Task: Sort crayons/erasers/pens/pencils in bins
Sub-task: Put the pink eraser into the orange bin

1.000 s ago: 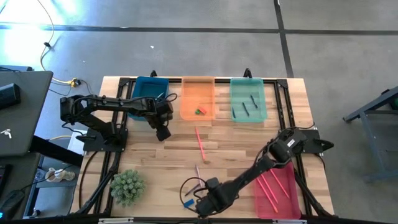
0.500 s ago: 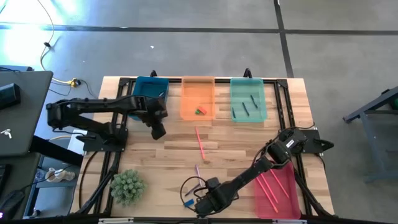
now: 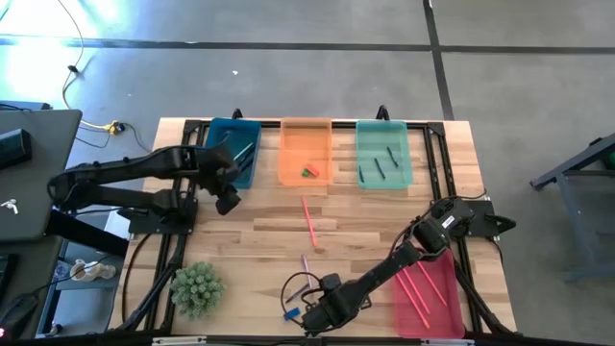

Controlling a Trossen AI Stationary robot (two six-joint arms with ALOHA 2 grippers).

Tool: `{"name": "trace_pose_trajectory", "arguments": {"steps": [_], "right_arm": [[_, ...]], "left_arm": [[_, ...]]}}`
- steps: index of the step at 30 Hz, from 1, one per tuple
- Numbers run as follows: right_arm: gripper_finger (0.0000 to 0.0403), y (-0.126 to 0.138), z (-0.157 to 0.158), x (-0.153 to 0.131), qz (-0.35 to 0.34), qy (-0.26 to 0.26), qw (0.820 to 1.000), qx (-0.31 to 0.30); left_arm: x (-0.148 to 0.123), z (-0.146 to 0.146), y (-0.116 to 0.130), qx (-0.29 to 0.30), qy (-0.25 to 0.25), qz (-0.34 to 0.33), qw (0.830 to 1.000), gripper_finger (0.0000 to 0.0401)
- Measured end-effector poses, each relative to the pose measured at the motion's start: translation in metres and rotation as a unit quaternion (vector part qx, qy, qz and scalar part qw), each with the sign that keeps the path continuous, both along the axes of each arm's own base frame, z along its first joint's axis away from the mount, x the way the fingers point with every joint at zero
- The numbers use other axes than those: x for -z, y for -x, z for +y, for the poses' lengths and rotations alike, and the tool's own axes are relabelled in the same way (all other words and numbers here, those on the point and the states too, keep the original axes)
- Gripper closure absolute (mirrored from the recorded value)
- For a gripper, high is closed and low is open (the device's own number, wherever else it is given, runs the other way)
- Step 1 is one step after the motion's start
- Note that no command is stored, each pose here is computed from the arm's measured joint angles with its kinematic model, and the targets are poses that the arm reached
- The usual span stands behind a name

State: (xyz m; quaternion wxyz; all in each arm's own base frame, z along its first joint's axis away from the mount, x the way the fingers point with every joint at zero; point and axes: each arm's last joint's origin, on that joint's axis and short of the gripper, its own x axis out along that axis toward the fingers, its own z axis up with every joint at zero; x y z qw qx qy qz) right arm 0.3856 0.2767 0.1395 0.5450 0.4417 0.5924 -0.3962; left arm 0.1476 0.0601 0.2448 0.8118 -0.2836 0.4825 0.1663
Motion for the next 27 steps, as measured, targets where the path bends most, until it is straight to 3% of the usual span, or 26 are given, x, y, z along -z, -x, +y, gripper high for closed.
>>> {"name": "trace_pose_trajectory", "arguments": {"steps": [5,20,27], "right_arm": [[0.0344,0.000,0.000,0.000,-0.002,0.001,1.000,-0.001],[0.0347,-0.002,0.000,-0.008,-0.045,0.020,0.999,-0.023],[0.0347,-0.015,0.000,-0.013,-0.123,0.032,0.992,-0.022]], "left_arm": [[-0.007,-0.005,0.011,-0.001,-0.007,-0.016,1.000,0.0245],[-0.011,-0.007,0.015,0.008,-0.019,-0.028,0.999,0.0245],[-0.009,-0.008,0.017,0.020,-0.019,-0.015,1.000,0.0245]]}}
